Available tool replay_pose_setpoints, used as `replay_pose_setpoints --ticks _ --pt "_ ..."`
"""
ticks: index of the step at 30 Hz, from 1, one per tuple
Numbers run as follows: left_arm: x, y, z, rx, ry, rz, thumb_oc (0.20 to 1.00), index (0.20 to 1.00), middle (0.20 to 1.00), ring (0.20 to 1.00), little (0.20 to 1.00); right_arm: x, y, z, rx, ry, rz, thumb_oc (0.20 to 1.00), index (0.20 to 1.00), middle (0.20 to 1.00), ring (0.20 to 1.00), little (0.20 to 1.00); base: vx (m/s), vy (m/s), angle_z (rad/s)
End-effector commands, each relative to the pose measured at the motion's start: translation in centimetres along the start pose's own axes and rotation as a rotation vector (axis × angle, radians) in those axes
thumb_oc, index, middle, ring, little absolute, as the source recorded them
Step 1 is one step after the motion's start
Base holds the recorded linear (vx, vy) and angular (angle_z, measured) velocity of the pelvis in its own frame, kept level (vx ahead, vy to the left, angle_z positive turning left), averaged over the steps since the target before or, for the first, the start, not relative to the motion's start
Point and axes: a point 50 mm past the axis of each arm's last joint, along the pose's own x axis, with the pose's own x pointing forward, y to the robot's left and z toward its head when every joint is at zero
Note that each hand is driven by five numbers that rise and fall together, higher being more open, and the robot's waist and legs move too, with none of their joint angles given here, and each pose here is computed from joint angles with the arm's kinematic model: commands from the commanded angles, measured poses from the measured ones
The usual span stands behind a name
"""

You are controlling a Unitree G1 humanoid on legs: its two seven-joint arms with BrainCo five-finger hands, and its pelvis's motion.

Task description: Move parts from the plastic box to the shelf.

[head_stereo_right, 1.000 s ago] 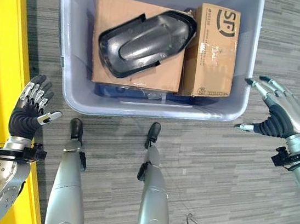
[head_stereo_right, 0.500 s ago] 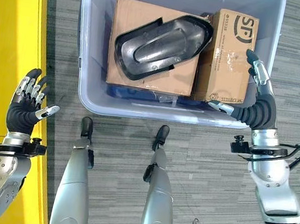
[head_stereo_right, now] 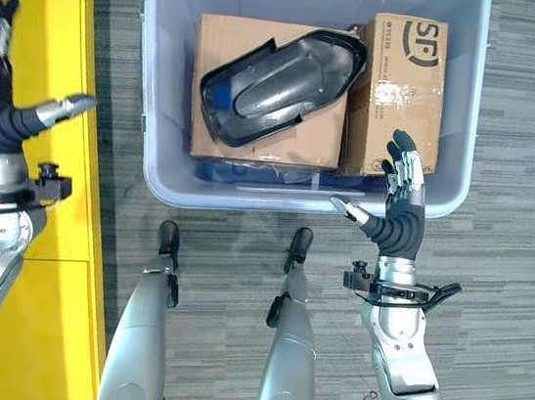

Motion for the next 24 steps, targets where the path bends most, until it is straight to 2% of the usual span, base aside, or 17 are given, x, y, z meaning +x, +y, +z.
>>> replay_pose_setpoints --ticks 1,3,12,17,18,24 --pt "0.8 0.4 1.2 0.117 -0.141 0.031 1.000 1.000 1.000 1.000 1.000 1.0 -0.9 2.2 -0.005 -0.158 -0.045 1.000 1.000 1.000 1.000 1.000 -0.01 -0.029 -0.20" --pt "3.0 -1.1 1.9 0.178 -0.256 0.024 1.000 1.000 1.000 1.000 1.000 1.0 -0.7 2.0 0.003 -0.156 -0.046 1.000 1.000 1.000 1.000 1.000 -0.01 -0.021 -0.12" --pt "7.3 -4.5 1.3 0.275 -0.319 -0.029 1.000 1.000 1.000 1.000 1.000 0.4 -0.3 1.2 0.028 -0.109 -0.038 1.000 1.000 1.000 1.000 1.000 -0.01 -0.003 -0.13" --pt "8.4 -5.8 -0.3 0.255 -0.229 -0.038 1.000 1.000 1.000 1.000 1.000 0.0 -0.5 0.8 0.041 -0.086 -0.057 1.000 1.000 1.000 1.000 1.000 0.00 -0.010 -0.13" --pt "9.0 -5.5 -1.7 0.323 -0.182 -0.024 1.000 1.000 1.000 1.000 1.000 -0.3 -0.5 0.4 0.052 -0.068 -0.070 1.000 1.000 1.000 1.000 1.000 0.00 -0.026 -0.08" --pt "8.3 -4.1 -5.9 0.425 0.012 0.004 1.000 1.000 1.000 1.000 1.000 -0.9 -0.7 0.2 0.064 -0.054 -0.098 1.000 1.000 1.000 1.000 1.000 0.01 -0.018 -0.11"
